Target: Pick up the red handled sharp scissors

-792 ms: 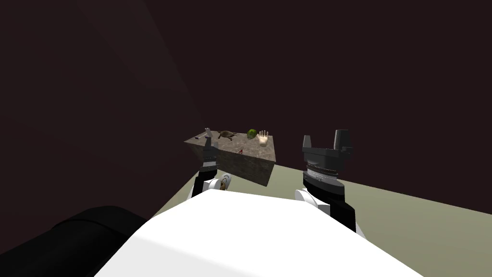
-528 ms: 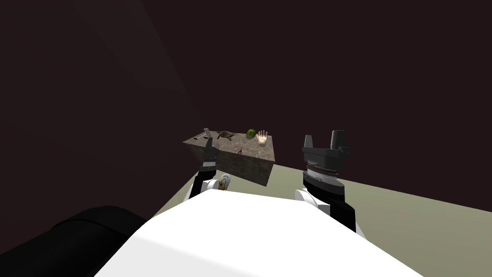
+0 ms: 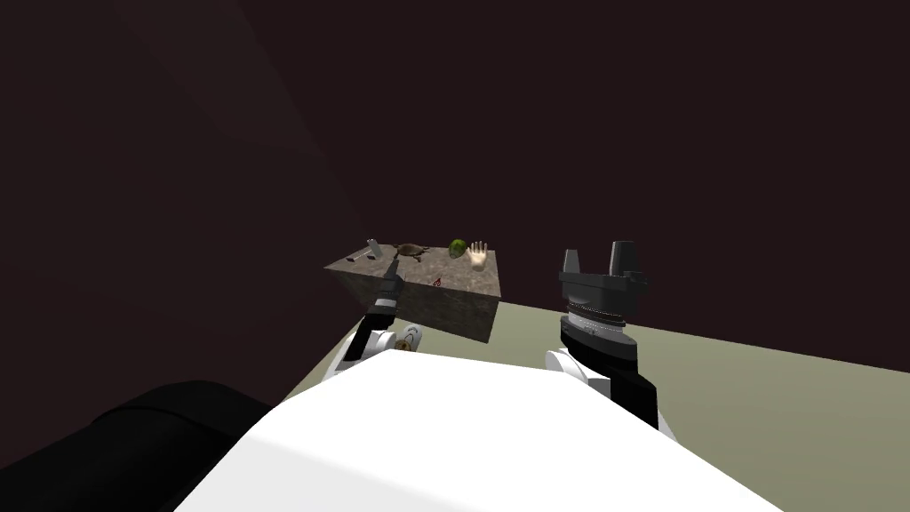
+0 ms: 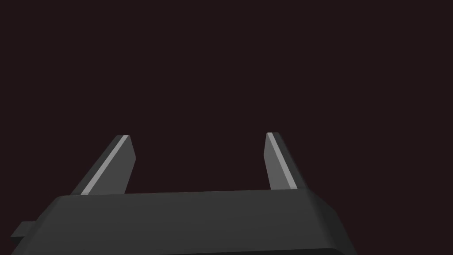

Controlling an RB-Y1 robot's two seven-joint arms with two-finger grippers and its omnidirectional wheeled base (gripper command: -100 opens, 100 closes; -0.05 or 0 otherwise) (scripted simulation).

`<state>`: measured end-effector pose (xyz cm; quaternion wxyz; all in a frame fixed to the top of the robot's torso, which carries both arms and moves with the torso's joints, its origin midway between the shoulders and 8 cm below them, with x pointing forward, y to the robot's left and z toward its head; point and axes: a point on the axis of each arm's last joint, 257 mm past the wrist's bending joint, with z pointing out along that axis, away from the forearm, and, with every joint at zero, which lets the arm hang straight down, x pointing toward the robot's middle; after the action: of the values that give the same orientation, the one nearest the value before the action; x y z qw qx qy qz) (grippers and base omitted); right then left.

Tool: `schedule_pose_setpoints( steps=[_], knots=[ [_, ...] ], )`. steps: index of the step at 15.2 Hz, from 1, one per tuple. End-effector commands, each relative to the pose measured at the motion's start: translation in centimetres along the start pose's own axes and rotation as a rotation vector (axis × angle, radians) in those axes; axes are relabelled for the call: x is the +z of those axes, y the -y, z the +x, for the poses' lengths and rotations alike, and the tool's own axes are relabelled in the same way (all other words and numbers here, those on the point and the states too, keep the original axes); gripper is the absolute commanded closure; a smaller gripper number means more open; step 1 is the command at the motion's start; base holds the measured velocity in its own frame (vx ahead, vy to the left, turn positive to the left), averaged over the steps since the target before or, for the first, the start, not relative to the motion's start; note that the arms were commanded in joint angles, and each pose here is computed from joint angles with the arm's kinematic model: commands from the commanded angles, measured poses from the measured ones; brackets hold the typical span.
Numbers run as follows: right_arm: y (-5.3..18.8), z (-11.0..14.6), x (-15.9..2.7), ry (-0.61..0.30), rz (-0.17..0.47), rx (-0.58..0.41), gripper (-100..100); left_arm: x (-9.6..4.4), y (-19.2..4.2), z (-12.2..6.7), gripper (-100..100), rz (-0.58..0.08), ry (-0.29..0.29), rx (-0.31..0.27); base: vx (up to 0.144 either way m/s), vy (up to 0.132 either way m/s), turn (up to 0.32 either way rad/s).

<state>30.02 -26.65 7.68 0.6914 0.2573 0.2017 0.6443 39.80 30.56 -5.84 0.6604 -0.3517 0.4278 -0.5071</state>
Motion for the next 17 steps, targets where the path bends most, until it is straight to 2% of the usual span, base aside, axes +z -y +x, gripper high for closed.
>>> schedule_pose_setpoints(
  steps=[1,2,4,5,6,7,9,10,11,12,14,15,17],
  knots=[
    [0.0,0.0,0.0,0.0,0.0,0.0,0,0.0,-1.5,-0.7,-100,-0.047,-0.009,0.0,0.01,-0.03,-0.132],
    [0.0,0.0,0.0,0.0,0.0,0.0,0,0.1,-3.1,-1.6,-100,-0.09,-0.014,0.001,0.012,-0.032,-0.148],
    [0.0,0.0,0.0,0.0,0.0,0.0,0,0.0,-3.5,-1.6,-100,-0.106,-0.014,0.001,0.009,-0.025,-0.071],
    [0.0,0.0,0.0,0.0,0.0,0.0,0,0.0,-5.3,-2.8,-100,-0.158,-0.013,0.0,0.01,-0.029,-0.12],
    [0.0,0.0,0.0,0.0,0.0,0.0,0,0.0,-5.6,-2.8,-100,-0.169,-0.013,0.001,0.012,-0.033,-0.128],
    [0.0,0.0,0.0,0.0,0.0,0.0,0,0.0,-7.1,-4.2,-100,-0.208,-0.006,-0.002,0.015,-0.041,-0.179],
    [0.0,0.0,0.0,0.0,0.0,0.0,0,-0.2,-7.7,-4.3,-100,-0.235,-0.005,-0.002,0.016,-0.03,-0.097],
    [0.0,0.0,0.0,0.0,0.0,0.0,0,-0.4,-9.5,-6.0,-100,-0.289,0.01,-0.007,0.015,-0.034,-0.116],
    [0.0,0.0,0.0,0.0,0.0,0.0,0,-0.5,-9.9,-6.0,-100,-0.303,0.011,-0.007,0.016,-0.035,-0.138],
    [0.0,0.0,0.0,0.0,0.0,0.0,0,-0.6,-11.3,-7.9,-100,-0.344,0.032,-0.015,0.021,-0.043,-0.203],
    [0.0,0.0,0.0,0.0,0.0,0.0,0,-0.8,-12.0,-8.0,-100,-0.373,0.035,-0.015,0.017,-0.031,-0.118],
    [0.0,0.0,0.0,0.0,0.0,0.0,0,-1.0,-13.3,-10.1,-100,-0.413,0.062,-0.025,0.011,-0.036,-0.121],
    [0.0,0.0,0.0,0.0,0.0,0.0,0,-1.4,-14.0,-10.1,-100,-0.443,0.066,-0.025,0.014,-0.034,-0.115]
  ],
)
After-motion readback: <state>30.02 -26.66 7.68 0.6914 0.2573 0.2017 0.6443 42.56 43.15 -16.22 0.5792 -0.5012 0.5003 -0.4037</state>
